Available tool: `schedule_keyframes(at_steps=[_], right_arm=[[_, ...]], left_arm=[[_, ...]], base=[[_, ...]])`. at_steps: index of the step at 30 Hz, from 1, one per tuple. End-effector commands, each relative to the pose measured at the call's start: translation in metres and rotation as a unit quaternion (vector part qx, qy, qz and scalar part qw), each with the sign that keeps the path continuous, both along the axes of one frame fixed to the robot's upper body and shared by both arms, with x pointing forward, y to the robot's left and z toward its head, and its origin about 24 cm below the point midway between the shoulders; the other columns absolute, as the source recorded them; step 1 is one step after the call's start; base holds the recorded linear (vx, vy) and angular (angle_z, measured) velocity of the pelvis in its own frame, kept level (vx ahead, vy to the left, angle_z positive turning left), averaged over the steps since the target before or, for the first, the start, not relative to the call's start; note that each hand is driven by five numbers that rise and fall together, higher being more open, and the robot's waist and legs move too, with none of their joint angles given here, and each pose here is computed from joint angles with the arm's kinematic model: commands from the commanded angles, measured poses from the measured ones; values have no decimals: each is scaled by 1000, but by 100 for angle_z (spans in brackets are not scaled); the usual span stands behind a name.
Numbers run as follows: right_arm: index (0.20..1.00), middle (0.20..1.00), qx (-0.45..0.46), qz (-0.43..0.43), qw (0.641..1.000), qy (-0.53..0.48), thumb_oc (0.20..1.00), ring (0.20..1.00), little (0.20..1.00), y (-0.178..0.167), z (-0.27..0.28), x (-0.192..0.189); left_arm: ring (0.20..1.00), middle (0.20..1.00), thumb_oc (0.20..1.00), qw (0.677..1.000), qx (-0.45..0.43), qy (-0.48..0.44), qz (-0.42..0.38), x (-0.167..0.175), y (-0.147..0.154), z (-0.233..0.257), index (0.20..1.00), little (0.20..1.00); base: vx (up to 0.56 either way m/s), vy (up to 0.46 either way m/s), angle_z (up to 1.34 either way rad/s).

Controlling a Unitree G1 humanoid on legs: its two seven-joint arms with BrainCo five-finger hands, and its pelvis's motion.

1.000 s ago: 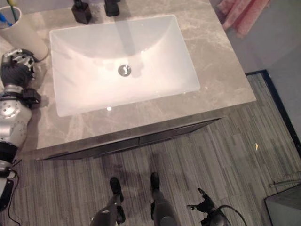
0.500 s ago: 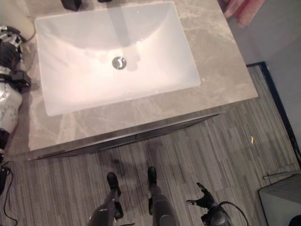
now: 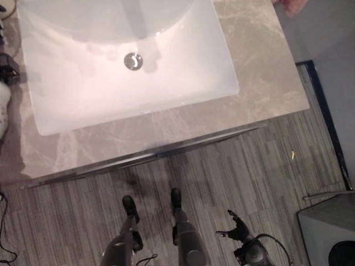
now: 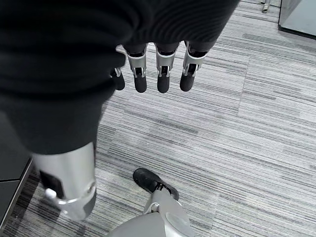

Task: Put brush and paste in cup on sink, flatten towel.

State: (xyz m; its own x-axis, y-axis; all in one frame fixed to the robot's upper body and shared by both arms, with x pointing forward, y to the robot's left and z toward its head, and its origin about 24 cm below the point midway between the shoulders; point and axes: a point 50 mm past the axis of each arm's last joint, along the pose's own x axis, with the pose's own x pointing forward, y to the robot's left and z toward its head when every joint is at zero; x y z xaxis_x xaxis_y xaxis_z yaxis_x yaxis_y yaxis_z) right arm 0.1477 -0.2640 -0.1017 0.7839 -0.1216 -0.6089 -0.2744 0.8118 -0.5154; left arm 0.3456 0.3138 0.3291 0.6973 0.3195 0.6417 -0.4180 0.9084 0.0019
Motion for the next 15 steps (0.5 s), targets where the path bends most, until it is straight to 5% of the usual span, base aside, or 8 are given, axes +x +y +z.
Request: schedule_keyframes(at_steps=[1,15], right_arm=[[1000,1000,-21,-23,999,6,1000,1000,1000,-25,6,-17],[1000,1000,-12,-26,1000,-9,1000,1000,1000,-28,11,-14]], left_arm=[[200,200,200,999,-6,-28,29,-6,13,16,200,200],[200,200,200,997,18,-54,57,-13,13,52,200,200]], base=[[0,0,0],[0,0,0]])
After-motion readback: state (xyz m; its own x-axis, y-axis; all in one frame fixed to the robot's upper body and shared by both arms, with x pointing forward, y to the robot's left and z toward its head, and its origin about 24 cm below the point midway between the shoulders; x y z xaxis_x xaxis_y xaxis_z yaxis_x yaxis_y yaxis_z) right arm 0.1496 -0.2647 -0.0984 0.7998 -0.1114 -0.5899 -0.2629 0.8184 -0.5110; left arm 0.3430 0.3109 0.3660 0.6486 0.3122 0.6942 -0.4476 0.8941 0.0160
